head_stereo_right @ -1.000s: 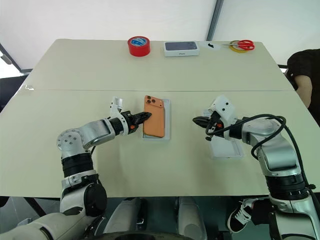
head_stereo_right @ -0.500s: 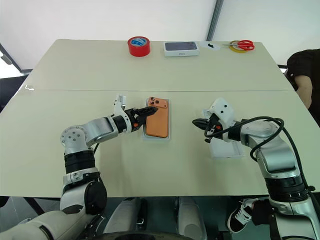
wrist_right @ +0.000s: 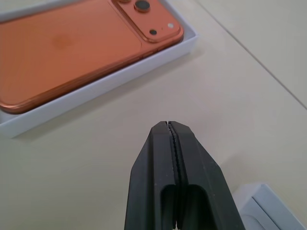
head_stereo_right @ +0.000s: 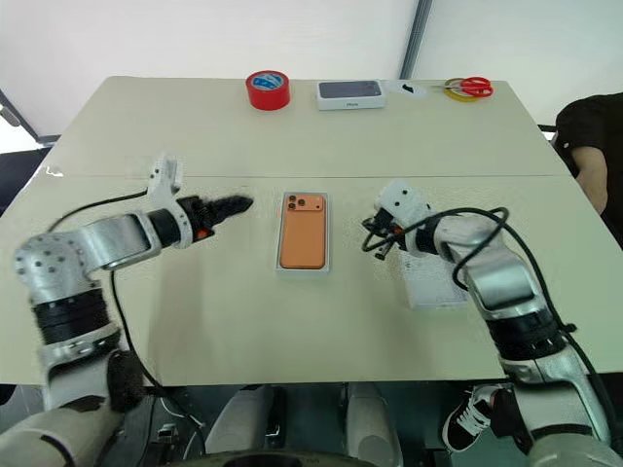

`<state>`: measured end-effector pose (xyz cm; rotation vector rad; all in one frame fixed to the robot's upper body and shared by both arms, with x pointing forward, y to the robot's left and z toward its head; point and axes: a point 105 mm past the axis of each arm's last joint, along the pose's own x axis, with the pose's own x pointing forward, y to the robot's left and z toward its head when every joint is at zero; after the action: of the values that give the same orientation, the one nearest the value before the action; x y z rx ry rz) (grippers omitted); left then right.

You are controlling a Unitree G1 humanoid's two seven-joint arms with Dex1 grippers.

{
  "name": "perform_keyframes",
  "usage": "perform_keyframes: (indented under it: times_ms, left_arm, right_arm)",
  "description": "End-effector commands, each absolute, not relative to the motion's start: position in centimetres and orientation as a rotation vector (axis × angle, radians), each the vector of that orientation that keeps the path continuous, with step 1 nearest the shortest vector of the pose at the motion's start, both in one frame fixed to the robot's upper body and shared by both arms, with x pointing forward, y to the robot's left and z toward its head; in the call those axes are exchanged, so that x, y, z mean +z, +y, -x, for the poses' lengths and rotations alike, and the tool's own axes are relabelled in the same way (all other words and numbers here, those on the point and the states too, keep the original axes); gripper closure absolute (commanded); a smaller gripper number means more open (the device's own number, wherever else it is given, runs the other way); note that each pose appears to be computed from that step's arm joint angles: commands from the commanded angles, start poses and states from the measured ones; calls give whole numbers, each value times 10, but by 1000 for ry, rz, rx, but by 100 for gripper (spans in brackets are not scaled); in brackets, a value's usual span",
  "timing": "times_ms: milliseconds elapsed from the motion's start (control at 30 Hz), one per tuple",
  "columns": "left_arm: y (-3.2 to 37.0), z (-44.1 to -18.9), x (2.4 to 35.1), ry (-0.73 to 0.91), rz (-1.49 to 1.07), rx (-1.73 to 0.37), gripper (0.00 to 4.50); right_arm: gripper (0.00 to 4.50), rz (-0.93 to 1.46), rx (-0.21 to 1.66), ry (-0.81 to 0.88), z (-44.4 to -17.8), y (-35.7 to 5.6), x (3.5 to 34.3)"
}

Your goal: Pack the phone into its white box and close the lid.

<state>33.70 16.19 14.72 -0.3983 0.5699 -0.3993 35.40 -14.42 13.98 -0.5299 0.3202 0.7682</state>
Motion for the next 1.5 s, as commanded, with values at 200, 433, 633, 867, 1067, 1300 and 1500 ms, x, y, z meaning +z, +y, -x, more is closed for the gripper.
perform_keyframes:
  times_ms: [200, 433, 633, 867, 1067, 1300, 1500]
  left_arm:
    - [131, -357, 125, 489, -141, -436, 448]
    - [96, -365, 115, 486, -169, -551, 448]
    - [70, -358, 111, 510, -132, -659, 448]
    - [29, -336, 111, 539, -132, -839, 448]
    - [-7, -304, 111, 599, -84, -1036, 448]
    - [-32, -273, 109, 653, -95, -1205, 448]
    - [-38, -268, 107, 677, -91, -1233, 448]
  right_arm:
    - [450, 648, 728, 320, -371, -101, 139]
    - [450, 717, 686, 331, -385, -91, 129]
    - [450, 716, 730, 326, -379, -82, 128]
    - [450, 763, 785, 354, -356, -98, 126]
    - [450, 804, 818, 422, -319, -125, 122]
    - [450, 822, 809, 514, -287, -154, 118]
    - [450, 816, 770, 554, -279, -168, 116]
